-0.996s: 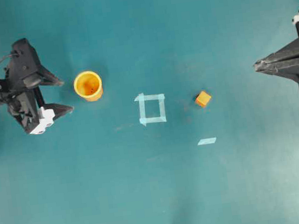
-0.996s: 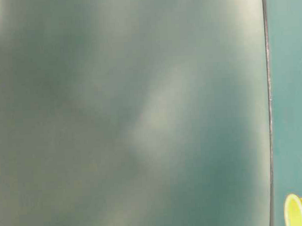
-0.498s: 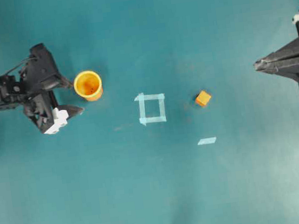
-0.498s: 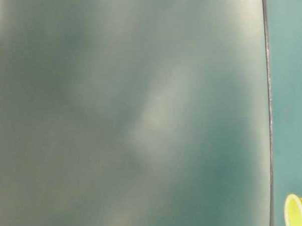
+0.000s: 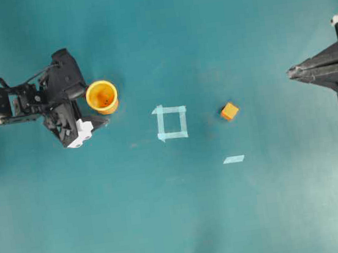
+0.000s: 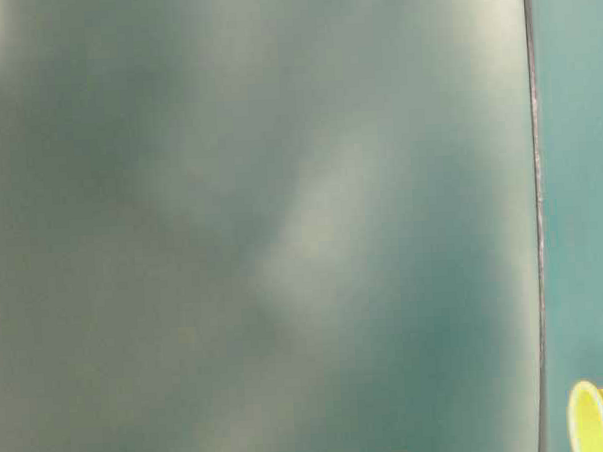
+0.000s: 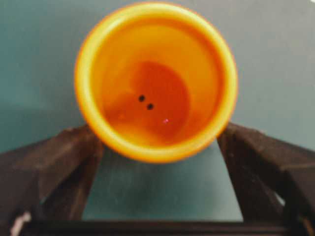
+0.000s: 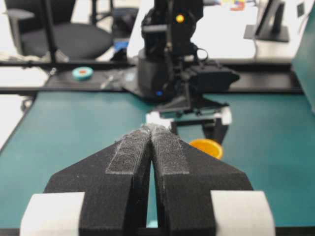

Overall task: Move the cup toward the block with left arm.
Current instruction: 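Open the left gripper and move it toward the orange cup, then close the left gripper around the orange cup's side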

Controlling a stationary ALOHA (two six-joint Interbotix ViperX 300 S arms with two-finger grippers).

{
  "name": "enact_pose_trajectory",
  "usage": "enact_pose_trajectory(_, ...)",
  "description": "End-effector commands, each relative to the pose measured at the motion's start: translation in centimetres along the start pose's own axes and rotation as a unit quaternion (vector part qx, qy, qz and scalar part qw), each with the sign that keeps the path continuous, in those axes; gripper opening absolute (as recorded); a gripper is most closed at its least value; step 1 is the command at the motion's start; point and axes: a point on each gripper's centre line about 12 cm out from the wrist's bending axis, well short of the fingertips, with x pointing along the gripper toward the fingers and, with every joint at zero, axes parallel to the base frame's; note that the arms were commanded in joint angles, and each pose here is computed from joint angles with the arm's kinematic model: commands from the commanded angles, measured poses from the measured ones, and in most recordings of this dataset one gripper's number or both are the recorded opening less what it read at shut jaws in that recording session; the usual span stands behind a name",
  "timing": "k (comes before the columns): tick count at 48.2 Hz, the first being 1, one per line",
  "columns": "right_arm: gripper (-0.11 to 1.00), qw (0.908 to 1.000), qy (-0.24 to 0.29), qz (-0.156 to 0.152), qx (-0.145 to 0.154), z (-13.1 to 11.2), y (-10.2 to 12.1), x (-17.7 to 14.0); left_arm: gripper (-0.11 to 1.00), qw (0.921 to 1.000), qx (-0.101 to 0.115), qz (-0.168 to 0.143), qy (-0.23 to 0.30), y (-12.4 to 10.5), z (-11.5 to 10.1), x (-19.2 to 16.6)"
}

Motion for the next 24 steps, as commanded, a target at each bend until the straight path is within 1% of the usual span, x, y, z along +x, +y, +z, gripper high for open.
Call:
enact_pose_trajectory(1, 0.00, 0.9998, -0.018, 0.001, 0.002, 1.3, 0.1, 0.2, 0.87, 0.9998, -0.003, 0.002, -0.018, 0.3, 1.0, 0.0)
enact_pose_trajectory(11, 0.00, 0.9998, -0.018, 0.001, 0.002, 1.3, 0.1, 0.2, 0.87, 0.9989, -0.011, 0.006, -0.046, 0.8, 1.9, 0.1)
enact_pose_trajectory(19, 0.00, 0.9999, -0.016, 0.001, 0.002, 1.2, 0.1, 0.2, 0.87, 0.9975, -0.011, 0.004, -0.069, 0.8, 2.6, 0.3)
enact_pose_trajectory(24, 0.00, 0.9999, -0.016, 0.001, 0.002, 1.2, 0.1, 0.2, 0.87, 0.9977, -0.012, 0.004, -0.067, 0.8, 2.5, 0.6)
